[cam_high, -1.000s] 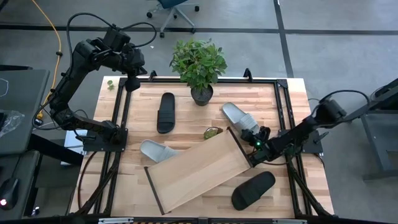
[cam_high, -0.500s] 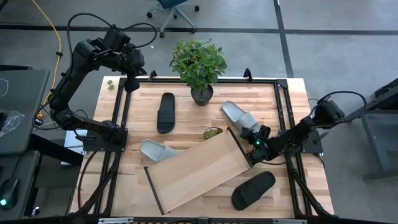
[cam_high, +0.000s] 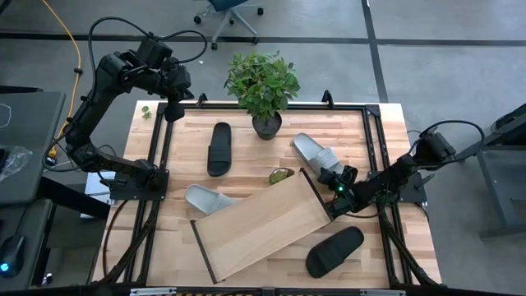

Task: Pick and place slides into the shelf
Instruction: Put the right gray slipper on the shelf

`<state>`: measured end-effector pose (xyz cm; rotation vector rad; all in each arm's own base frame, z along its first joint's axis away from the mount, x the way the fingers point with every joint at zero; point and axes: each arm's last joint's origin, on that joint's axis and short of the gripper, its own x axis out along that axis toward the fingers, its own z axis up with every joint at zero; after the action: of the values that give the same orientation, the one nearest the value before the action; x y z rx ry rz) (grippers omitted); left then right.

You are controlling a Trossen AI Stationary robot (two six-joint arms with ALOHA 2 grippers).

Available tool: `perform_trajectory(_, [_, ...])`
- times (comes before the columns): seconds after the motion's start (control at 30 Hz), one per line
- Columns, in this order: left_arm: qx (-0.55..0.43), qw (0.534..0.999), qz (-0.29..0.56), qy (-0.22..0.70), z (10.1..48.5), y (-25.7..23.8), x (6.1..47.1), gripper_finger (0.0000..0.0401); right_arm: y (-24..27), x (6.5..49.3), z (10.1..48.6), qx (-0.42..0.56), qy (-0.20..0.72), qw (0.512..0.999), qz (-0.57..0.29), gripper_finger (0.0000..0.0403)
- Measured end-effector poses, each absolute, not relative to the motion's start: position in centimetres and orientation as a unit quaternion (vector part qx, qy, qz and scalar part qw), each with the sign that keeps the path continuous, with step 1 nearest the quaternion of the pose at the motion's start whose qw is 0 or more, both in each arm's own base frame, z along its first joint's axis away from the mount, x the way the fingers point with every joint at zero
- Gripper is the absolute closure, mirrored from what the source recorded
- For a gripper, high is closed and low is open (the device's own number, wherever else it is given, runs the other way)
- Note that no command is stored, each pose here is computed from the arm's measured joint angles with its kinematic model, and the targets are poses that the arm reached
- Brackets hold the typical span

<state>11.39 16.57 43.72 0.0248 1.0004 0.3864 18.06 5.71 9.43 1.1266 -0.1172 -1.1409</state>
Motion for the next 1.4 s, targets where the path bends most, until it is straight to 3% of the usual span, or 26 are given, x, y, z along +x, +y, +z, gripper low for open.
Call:
perform_trajectory(0.83, [0.012,0.86,0.184,0.476,43.7,16.6,11.4,0.04,4.1,15.8,13.2,0.467,-0.076,0.707,-0.525,0.0402])
perform_trajectory(1.4, [0.022,0.863,0.191,0.467,43.9,16.8,11.5,0.04,3.2,14.1,17.1,0.476,-0.13,0.723,-0.484,0.0403])
